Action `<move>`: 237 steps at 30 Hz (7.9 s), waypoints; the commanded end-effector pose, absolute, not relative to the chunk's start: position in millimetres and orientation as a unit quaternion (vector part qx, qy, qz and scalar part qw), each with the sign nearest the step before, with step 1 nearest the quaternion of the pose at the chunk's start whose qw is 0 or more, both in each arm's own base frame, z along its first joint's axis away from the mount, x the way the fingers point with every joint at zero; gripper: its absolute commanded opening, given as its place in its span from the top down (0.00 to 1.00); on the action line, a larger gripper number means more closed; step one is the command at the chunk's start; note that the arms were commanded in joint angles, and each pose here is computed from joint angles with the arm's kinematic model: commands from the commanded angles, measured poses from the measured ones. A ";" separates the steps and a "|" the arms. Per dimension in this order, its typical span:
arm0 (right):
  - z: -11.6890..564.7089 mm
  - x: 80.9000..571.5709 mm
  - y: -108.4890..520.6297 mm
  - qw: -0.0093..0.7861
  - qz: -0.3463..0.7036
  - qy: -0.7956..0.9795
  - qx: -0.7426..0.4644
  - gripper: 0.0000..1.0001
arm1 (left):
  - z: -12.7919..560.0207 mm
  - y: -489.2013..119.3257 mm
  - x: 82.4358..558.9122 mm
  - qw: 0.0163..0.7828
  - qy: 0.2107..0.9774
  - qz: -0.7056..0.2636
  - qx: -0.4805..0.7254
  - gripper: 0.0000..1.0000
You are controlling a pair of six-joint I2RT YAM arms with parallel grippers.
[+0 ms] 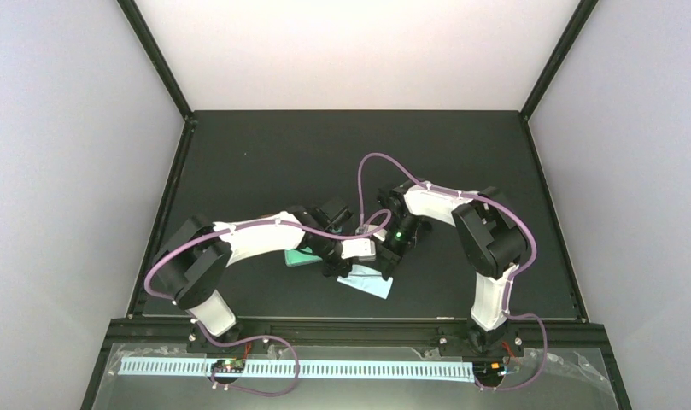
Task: Organize the sunglasses
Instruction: Fold the glasses cleaning cloth at the center of the board.
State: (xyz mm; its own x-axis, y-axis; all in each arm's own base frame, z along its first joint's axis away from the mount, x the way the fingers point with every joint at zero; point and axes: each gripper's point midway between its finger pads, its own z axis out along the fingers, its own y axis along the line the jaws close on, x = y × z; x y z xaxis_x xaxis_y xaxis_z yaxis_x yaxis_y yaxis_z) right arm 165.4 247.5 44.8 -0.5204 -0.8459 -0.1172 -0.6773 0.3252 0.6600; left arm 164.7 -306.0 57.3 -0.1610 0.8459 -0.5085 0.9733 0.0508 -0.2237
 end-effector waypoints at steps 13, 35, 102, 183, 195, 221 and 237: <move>25.2 181.5 242.9 0.112 -0.292 -0.828 0.464 0.94 | 47.8 -313.6 201.6 0.141 0.759 -0.218 0.597 0.98; 37.8 182.6 245.3 0.088 -0.316 -0.822 0.465 0.93 | 84.1 -313.9 227.4 0.218 0.761 -0.221 0.570 0.65; 31.7 203.4 237.2 0.054 -0.240 -0.836 0.490 0.89 | 33.3 -282.5 88.4 0.004 0.649 -0.254 0.717 0.37; 14.2 186.4 239.2 0.032 -0.222 -0.835 0.502 0.99 | 97.7 -280.0 193.8 0.194 0.718 -0.329 0.582 0.35; 18.5 183.4 222.4 0.035 -0.225 -0.836 0.500 0.99 | 88.1 -304.3 212.6 0.182 0.752 -0.372 0.512 0.39; 15.6 182.5 191.3 0.044 -0.253 -0.834 0.488 0.99 | 55.8 -347.3 236.7 0.174 0.771 -0.381 0.480 0.55; 15.3 183.6 195.6 0.049 -0.264 -0.833 0.483 0.99 | 31.3 -346.5 217.8 0.128 0.779 -0.372 0.489 0.69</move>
